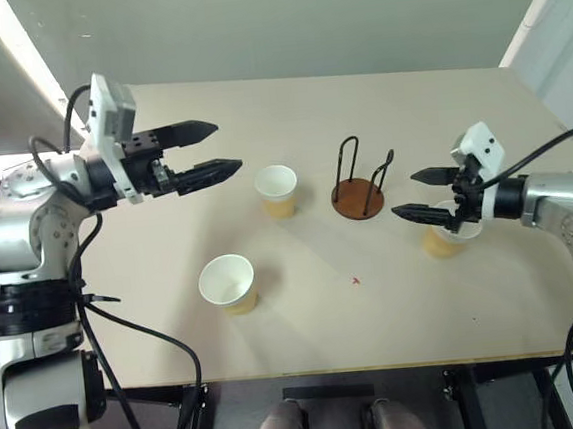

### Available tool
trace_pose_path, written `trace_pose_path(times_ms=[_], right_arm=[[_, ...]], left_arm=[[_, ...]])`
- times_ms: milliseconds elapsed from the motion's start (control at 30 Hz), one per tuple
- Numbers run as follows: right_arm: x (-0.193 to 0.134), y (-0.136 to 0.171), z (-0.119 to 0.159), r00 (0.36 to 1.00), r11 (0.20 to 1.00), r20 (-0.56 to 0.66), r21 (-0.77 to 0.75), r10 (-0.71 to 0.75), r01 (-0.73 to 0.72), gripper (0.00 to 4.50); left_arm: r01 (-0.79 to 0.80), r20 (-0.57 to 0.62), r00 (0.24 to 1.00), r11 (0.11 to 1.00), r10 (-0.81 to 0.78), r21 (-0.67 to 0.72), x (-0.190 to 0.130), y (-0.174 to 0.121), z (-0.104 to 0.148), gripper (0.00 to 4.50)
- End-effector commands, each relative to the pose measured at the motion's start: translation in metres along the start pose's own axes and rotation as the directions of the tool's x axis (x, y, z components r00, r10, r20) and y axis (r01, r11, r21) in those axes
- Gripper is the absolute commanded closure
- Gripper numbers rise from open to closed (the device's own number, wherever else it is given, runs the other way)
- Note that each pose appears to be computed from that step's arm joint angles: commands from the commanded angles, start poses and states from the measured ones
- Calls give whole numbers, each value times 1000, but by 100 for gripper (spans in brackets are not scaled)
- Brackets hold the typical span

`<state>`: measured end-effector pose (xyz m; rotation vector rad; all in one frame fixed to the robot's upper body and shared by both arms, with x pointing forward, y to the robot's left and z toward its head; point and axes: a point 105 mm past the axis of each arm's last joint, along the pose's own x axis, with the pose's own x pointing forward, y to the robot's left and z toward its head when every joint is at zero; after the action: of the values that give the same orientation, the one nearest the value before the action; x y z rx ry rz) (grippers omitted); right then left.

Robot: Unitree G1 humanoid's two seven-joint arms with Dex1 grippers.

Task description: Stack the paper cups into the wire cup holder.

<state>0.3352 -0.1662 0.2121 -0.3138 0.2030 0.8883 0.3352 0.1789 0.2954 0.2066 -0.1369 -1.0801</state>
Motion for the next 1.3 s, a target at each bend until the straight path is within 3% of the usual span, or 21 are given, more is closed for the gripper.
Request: trace_pose_path(times_ms=[33,433,733,833,1200,1300], right_arm=[[8,-4,6,1000,1000,-14,-11,-22,22,1],[42,-22,-9,994,997,-92,50,-51,56,1],[54,-34,1,993,993,-61,62,-99,103,1],[57,-37,4,992,988,-51,93,-117,121,57],[58,-36,16,992,980,7,153,-129,126,445],[47,-33,27,992,987,70,136,-101,91,449]], left_arm=[[19,22,1000,999,-20,44,0,-2,14,0],[16,25,1000,998,-17,55,-2,-4,15,0],[13,18,1000,998,-14,54,-2,-5,13,0],[14,16,1000,998,-15,53,-2,-5,13,0],[48,-8,999,998,-48,28,1,-11,7,0],[106,-43,993,994,-106,7,3,-22,0,0]])
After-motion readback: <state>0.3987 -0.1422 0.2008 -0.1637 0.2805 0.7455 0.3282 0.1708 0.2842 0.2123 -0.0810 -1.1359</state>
